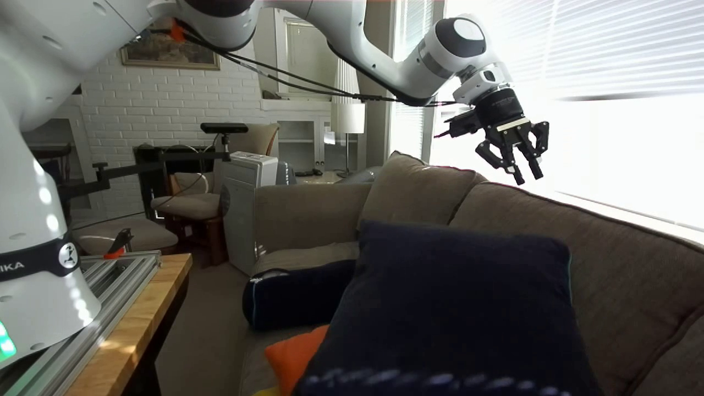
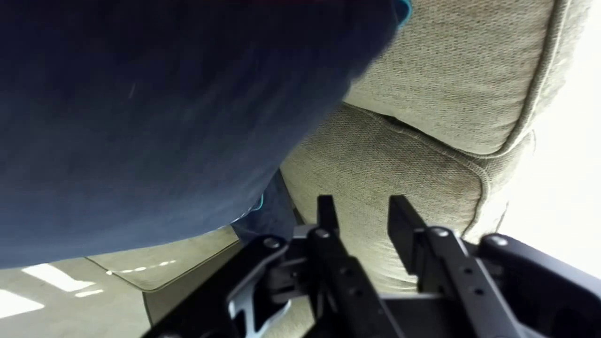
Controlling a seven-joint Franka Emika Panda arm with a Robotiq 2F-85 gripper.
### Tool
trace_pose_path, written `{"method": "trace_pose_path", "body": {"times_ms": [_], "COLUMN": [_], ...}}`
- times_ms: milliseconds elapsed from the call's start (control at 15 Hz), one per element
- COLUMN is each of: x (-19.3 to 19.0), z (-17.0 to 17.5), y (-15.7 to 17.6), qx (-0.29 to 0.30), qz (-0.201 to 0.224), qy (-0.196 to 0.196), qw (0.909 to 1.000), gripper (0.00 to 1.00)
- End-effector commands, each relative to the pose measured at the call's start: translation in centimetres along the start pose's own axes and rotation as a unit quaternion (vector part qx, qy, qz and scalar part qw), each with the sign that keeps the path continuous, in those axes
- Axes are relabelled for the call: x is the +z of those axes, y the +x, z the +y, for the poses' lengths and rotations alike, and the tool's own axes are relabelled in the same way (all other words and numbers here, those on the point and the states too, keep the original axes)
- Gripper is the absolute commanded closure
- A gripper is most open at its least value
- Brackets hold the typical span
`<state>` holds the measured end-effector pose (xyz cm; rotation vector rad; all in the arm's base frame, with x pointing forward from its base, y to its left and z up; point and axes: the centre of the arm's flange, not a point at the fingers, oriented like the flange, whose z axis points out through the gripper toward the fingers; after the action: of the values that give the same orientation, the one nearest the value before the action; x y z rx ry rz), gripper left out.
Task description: Put the blue pillow on the orange pillow
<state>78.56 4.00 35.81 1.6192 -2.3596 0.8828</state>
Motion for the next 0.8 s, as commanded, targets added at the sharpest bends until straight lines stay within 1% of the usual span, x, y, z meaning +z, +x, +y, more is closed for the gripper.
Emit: {"method": "trace_pose_path", "body": {"times_ms": [0,267,333,400,533,600,733], "x": [-0.1,-0.8,-1.7,-2.7,-5.3,-6.6,-8.9], "z": [-2.0,-2.2,-1.8,-1.2,0.6,1.6,3.3], "y": [-1.0,-0.7,-0.3,0.2,1.9,2.9,5.5], "qx": [0.015,0.015,0.011,0.004,-0.007,-0.011,-0.009], "qz": [0.001,-0.006,-0.017,-0.035,-0.081,-0.11,-0.152], "qy": [0.001,0.011,0.011,0.007,-0.008,-0.017,-0.033], "qw": [0.9999,0.9998,0.9997,0.9993,0.9966,0.9937,0.9878], "gripper": [0.34,0.06,0.02,0.0,0.0,0.0,0.0]}}
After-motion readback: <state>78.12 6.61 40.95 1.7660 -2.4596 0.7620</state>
